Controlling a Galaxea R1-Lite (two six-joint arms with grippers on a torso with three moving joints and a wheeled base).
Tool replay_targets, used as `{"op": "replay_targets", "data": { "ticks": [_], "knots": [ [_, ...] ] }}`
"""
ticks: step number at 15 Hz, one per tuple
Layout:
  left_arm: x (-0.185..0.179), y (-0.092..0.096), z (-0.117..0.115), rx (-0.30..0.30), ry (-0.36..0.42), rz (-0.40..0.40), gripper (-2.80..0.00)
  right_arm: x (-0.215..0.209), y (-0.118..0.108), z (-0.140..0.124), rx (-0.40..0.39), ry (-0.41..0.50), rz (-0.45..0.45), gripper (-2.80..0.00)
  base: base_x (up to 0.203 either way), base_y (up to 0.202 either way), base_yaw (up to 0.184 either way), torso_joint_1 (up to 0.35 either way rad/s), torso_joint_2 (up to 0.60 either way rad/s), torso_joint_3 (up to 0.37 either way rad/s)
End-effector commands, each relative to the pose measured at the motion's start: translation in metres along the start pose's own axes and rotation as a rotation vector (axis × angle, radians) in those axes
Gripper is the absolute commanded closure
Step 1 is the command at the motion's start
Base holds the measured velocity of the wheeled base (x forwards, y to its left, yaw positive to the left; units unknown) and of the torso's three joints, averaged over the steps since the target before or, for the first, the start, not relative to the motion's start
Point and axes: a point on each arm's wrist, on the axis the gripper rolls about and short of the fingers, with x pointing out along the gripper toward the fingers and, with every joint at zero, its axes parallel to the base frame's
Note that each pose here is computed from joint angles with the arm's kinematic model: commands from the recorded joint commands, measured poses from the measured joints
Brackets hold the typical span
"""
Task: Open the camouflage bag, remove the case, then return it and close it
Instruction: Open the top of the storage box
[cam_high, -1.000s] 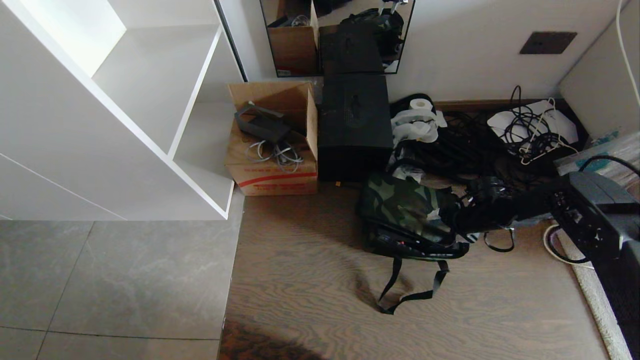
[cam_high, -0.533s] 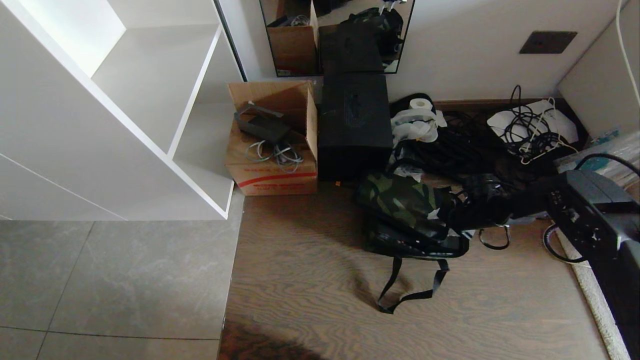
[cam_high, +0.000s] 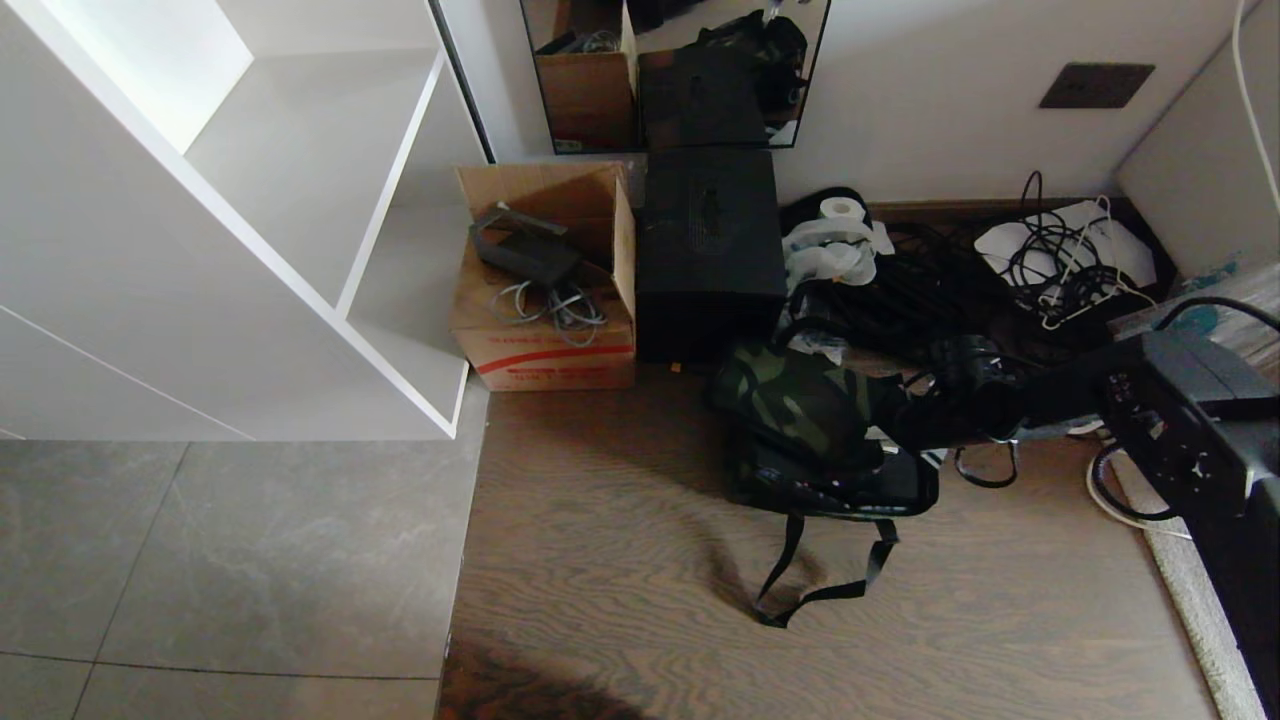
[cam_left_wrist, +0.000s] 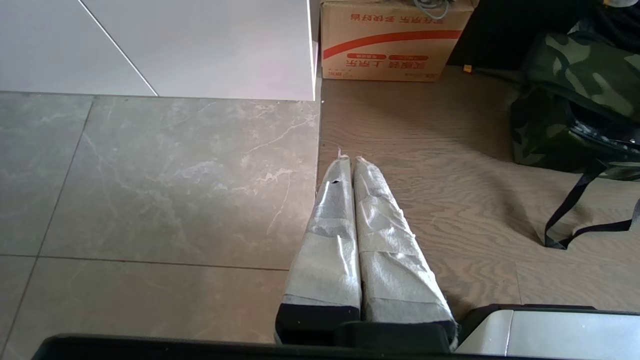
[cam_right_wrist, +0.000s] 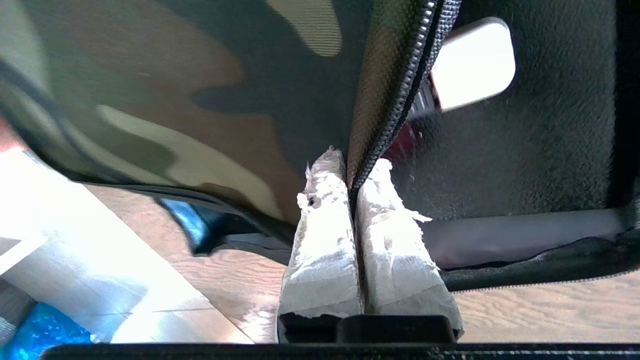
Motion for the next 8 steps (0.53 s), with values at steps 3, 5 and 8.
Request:
{"op": "replay_targets", "data": {
  "ticks": [3, 5, 8],
  "knots": [
    [0.0, 0.0, 0.0, 0.0, 0.0, 0.0, 0.0, -0.029, 0.017, 0.03, -0.003, -0.092, 0.053, 0.0, 0.0, 0.0, 0.0, 0.0, 0.0, 0.0],
    [0.0, 0.0, 0.0, 0.0, 0.0, 0.0, 0.0, -0.042, 0.022, 0.042, -0.006, -0.125, 0.074, 0.0, 0.0, 0.0, 0.0, 0.0, 0.0, 0.0],
    [0.0, 0.0, 0.0, 0.0, -0.001, 0.0, 0.0, -0.052, 0.037, 0.056, -0.026, -0.184, 0.122, 0.0, 0.0, 0.0, 0.0, 0.0, 0.0, 0.0]
  ]
}}
